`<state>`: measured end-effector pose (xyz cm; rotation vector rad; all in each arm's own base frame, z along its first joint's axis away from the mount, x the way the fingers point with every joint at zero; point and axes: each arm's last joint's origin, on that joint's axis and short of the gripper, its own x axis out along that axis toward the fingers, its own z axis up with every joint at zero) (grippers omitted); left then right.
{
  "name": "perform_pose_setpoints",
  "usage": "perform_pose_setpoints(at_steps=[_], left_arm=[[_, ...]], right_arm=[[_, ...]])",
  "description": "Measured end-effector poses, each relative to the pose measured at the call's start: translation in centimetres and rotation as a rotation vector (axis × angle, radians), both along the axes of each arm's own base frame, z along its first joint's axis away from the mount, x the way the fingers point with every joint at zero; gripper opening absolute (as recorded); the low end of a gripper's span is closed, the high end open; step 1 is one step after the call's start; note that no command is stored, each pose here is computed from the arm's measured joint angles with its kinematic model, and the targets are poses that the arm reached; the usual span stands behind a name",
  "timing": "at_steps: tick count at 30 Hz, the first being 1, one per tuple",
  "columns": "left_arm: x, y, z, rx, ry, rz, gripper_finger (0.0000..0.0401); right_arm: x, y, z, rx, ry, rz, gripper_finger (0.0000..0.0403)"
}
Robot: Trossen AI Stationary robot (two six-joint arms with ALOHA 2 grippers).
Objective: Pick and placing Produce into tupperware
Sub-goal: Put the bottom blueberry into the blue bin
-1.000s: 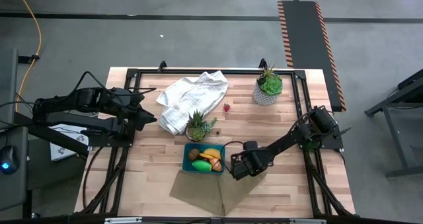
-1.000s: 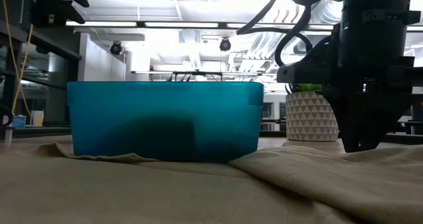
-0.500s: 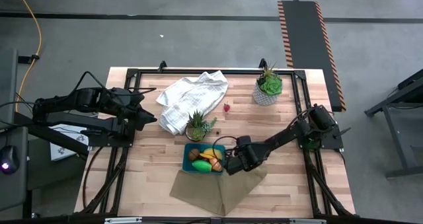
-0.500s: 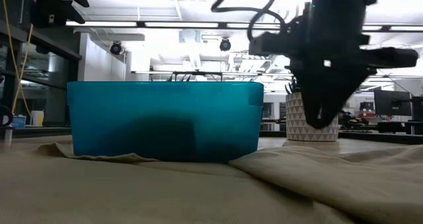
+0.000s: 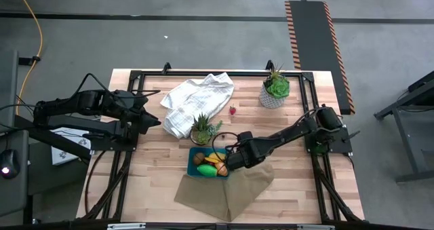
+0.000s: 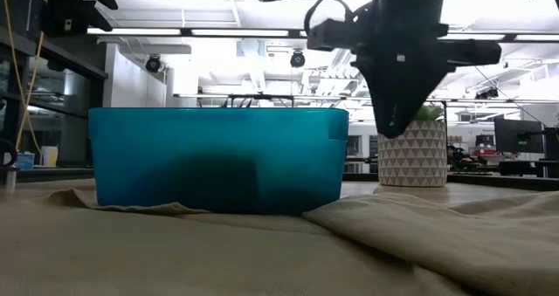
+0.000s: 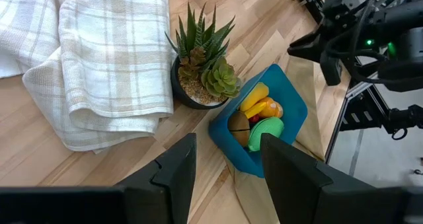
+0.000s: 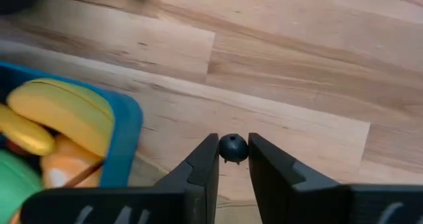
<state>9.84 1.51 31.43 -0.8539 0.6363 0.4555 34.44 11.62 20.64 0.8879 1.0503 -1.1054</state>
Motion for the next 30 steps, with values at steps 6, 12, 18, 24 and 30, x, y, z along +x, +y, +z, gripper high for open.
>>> perform_pose_setpoints(at_steps=[6,12,18,24,30], left_arm=[[0.0,0.0,0.0,0.0,0.0,0.0,0.0156],[0.0,0.0,0.0,0.0,0.0,-0.001,0.0156],[0.0,0.0,0.0,0.0,0.0,0.0,0.0156],[0.0,0.0,0.0,0.0,0.0,0.0,0.0156],[0.0,0.0,0.0,0.0,0.0,0.0,0.0156]], right_arm=[[0.6,-0.1,1.2,-0.012,-0.034,0.033,0.0064],[1.2,0.0,2.4,-0.037,-0.074,0.069,0.0064],[1.8,0.2,3.4,-0.044,-0.099,0.181,0.0064],[3.0,0.6,3.7,-0.045,-0.193,0.306,0.0064],[4.4,0.5,4.3,-0.05,-0.301,0.445,0.0064]])
